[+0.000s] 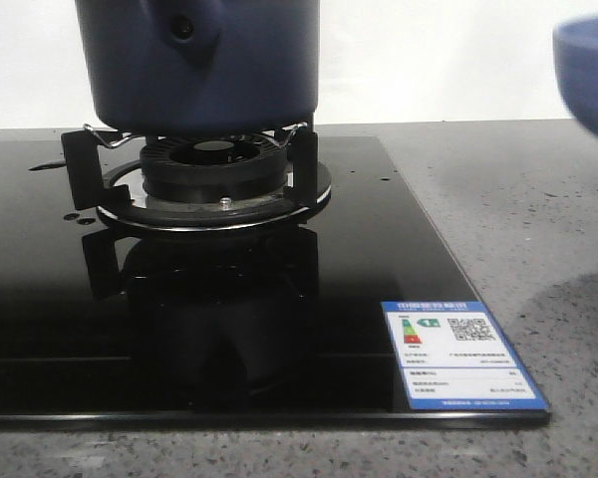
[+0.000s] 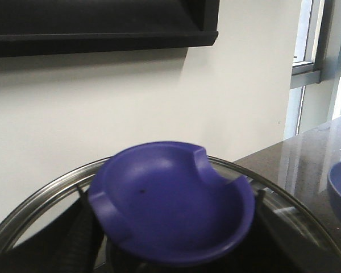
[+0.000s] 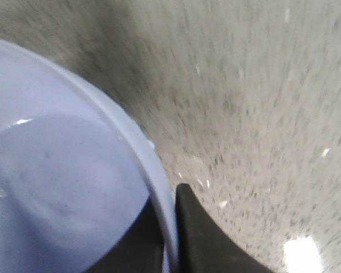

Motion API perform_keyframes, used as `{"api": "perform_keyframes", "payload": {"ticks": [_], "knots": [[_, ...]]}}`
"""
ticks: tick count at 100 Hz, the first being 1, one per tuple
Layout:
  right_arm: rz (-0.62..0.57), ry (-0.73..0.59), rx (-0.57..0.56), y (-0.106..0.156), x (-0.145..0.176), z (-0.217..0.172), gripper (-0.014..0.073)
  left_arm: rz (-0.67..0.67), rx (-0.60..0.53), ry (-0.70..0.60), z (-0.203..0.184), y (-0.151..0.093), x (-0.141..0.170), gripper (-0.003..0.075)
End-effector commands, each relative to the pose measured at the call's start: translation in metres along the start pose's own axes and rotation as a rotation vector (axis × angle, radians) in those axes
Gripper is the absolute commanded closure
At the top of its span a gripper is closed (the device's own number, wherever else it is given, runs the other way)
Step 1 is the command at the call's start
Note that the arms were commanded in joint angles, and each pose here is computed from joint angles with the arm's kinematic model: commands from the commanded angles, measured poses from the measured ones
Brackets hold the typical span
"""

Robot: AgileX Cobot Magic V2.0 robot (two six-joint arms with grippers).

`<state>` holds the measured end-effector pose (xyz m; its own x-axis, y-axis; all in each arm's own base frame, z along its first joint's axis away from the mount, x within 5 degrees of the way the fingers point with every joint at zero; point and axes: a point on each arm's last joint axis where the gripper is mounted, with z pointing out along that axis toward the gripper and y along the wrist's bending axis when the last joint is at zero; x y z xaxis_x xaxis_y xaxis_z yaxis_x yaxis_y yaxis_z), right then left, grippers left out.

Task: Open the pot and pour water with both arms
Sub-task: 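Lift the bowl with the right gripper and carry it over the pot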

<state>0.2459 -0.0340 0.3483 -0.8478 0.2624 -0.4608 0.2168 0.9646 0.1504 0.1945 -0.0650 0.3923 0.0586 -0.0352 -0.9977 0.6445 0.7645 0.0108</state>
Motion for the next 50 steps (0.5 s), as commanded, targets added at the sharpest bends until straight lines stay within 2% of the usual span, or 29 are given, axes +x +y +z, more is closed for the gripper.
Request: {"api": "perform_keyframes", "payload": {"ticks": [1,22,50], "knots": [[-0.036,-0.154,-0.036,0.011,-0.016,-0.042,0.0664,-0.037,0.024,-0.095,-0.004,-0.006,-0.02,0.0479],[-0.143,-0.205,-0.105,0.045,-0.044,-0.078,0.0657,-0.038,-0.006,-0.089,-0.003,-0.004,-0.02,0.0479],[-0.298,-0.206,-0.212,0.106,-0.079,-0.082,0.0657,-0.046,-0.109,-0.081,-0.007,0.003,-0.021,0.0479]]}}
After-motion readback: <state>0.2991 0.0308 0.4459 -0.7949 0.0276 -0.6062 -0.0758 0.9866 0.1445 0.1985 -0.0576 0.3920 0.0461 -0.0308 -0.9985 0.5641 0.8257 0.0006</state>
